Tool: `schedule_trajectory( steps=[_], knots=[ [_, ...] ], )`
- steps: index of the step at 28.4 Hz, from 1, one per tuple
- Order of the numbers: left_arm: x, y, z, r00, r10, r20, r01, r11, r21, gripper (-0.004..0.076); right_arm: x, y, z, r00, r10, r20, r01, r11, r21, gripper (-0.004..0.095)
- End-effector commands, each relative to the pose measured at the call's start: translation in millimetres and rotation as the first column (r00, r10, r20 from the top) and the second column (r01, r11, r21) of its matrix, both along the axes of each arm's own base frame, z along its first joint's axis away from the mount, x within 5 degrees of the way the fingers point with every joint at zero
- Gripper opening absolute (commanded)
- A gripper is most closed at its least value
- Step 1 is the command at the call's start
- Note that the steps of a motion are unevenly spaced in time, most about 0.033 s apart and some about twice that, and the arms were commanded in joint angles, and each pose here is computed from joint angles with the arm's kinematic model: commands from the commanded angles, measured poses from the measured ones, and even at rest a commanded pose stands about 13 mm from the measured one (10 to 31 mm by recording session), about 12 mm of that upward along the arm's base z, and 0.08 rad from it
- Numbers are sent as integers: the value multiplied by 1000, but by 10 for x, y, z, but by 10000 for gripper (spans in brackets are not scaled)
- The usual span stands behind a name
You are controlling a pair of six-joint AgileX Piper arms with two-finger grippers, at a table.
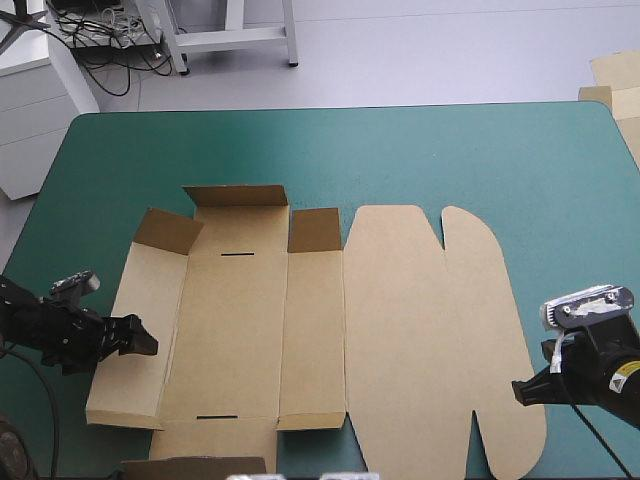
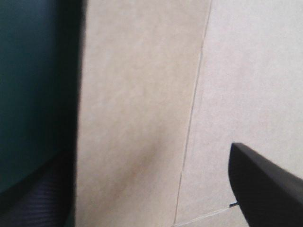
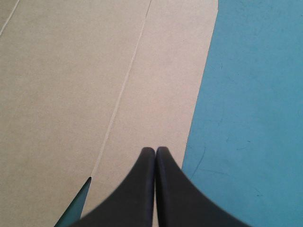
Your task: Fold the box
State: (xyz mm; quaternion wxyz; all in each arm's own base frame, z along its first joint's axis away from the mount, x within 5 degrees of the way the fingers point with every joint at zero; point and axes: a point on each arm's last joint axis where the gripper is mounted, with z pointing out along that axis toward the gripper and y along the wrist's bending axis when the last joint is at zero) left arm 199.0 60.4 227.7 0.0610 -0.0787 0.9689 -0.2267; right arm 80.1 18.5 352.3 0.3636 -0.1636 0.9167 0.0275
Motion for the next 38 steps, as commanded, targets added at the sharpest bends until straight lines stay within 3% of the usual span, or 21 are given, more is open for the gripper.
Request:
schedule_trajectory(
  steps=[1,16,26,30,38],
  knots=[
    [-6,-135,103,998,-66,0,66,995,-74,601,28,4,103,997,3,73,-4,1000,9,-20],
    [25,-155,92,997,-71,19,72,992,-100,262,25,4,100,998,3,69,-4,1000,8,-20],
    [41,-147,89,999,-41,21,43,995,-94,-10,22,5,97,998,4,65,-5,1000,9,-20],
    [40,-136,87,994,-94,48,98,993,-69,-10,21,4,96,998,4,63,-4,1000,7,-20],
    [110,-160,117,991,-54,120,66,992,-103,-10,8,-1,82,999,7,44,-7,1000,-3,-20]
  ],
)
